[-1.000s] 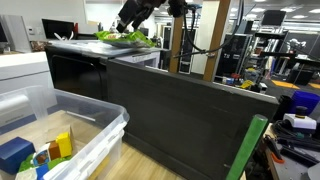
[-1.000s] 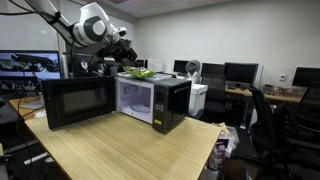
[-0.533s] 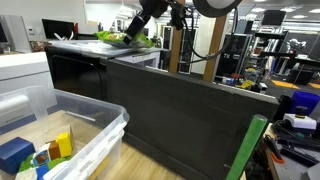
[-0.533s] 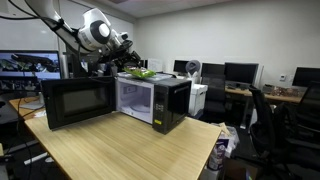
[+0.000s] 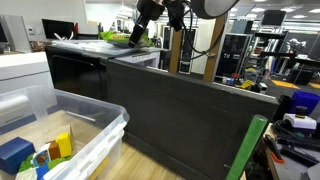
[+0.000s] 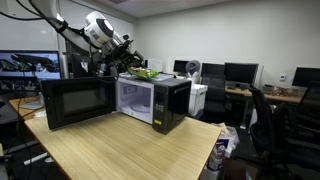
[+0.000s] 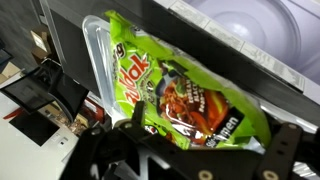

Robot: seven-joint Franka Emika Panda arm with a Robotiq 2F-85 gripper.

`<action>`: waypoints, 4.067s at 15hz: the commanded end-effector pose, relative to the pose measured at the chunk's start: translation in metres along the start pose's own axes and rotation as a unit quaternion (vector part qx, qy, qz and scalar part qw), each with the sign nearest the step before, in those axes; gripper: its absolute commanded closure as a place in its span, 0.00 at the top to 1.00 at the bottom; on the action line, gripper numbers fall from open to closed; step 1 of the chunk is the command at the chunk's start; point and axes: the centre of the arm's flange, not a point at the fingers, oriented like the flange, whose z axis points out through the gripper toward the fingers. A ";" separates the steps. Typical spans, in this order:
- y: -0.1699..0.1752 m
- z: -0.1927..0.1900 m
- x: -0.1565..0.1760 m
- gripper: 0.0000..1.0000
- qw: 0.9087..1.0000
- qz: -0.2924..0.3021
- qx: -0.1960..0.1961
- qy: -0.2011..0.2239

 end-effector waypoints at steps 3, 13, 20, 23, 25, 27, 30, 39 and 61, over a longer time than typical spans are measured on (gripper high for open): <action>-0.028 0.015 -0.012 1.00 0.998 -0.037 -0.002 -0.045; -0.039 0.022 -0.014 1.00 0.990 -0.049 -0.016 -0.133; -0.018 0.013 0.004 0.38 0.995 0.013 -0.038 -0.096; -0.017 0.013 0.003 0.28 0.994 0.026 -0.040 -0.094; -0.016 0.012 0.004 0.23 0.994 0.033 -0.045 -0.089; -0.014 0.007 0.005 0.18 0.995 0.044 -0.053 -0.075; -0.008 -0.003 0.009 0.07 0.995 0.046 -0.078 -0.050; -0.006 -0.017 0.012 0.03 0.988 0.028 -0.155 0.003; 0.034 -0.109 0.040 0.03 0.977 0.061 -0.178 0.097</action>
